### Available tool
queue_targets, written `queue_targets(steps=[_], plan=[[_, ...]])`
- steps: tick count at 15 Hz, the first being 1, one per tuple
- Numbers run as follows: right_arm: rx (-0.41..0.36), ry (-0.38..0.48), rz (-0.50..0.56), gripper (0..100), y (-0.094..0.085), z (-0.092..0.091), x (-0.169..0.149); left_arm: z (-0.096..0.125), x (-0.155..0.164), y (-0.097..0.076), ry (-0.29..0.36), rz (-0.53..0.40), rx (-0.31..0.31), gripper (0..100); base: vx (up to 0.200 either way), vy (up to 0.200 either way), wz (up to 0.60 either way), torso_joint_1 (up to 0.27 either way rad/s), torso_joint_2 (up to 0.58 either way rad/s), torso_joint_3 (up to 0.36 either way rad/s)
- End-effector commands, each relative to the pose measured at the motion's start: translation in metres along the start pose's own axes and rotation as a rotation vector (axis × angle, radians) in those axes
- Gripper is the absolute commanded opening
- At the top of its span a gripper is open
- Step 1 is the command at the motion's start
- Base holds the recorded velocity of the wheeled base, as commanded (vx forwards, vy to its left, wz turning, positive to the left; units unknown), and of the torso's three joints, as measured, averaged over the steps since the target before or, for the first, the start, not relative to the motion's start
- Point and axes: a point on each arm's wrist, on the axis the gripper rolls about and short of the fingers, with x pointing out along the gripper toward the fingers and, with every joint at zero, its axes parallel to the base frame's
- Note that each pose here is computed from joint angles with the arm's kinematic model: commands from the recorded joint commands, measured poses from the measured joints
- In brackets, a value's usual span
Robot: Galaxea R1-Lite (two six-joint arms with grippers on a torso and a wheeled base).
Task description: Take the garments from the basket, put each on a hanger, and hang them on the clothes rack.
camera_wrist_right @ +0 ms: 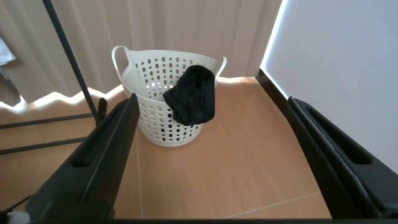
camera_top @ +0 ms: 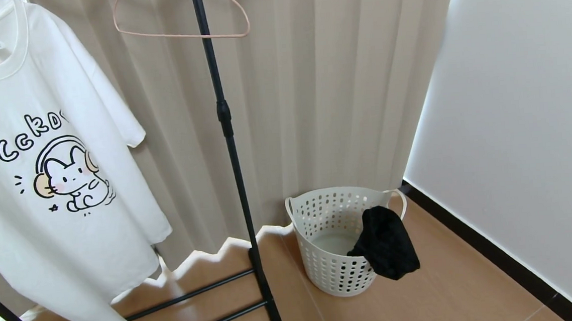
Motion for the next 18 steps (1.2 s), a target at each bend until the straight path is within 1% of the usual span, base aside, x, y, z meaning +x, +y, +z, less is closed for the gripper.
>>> queue_targets(steps=[1, 3, 13, 18], plan=[[0.000, -0.001, 0.000, 100, 0.0000, 0.0000, 0.0000, 0.0001, 0.0002, 0.0000, 0.002, -0.001, -0.002, 100, 0.000, 0.000, -0.60, 0.002, 0.00, 0.017], [0.000, -0.001, -0.001, 100, 0.0000, 0.0000, 0.0000, 0.0001, 0.0002, 0.0000, 0.002, 0.001, 0.000, 100, 0.000, 0.000, 0.00, 0.000, 0.00, 0.000], [0.000, -0.001, -0.001, 100, 0.0000, 0.0000, 0.0000, 0.0001, 0.0002, 0.0000, 0.002, -0.001, -0.002, 100, 0.200, 0.000, 0.00, 0.002, 0.00, 0.002], [0.000, -0.001, 0.000, 100, 0.0000, 0.0000, 0.0000, 0.0001, 0.0001, 0.0000, 0.000, 0.001, 0.000, 100, 0.000, 0.000, 0.00, 0.000, 0.00, 0.000]])
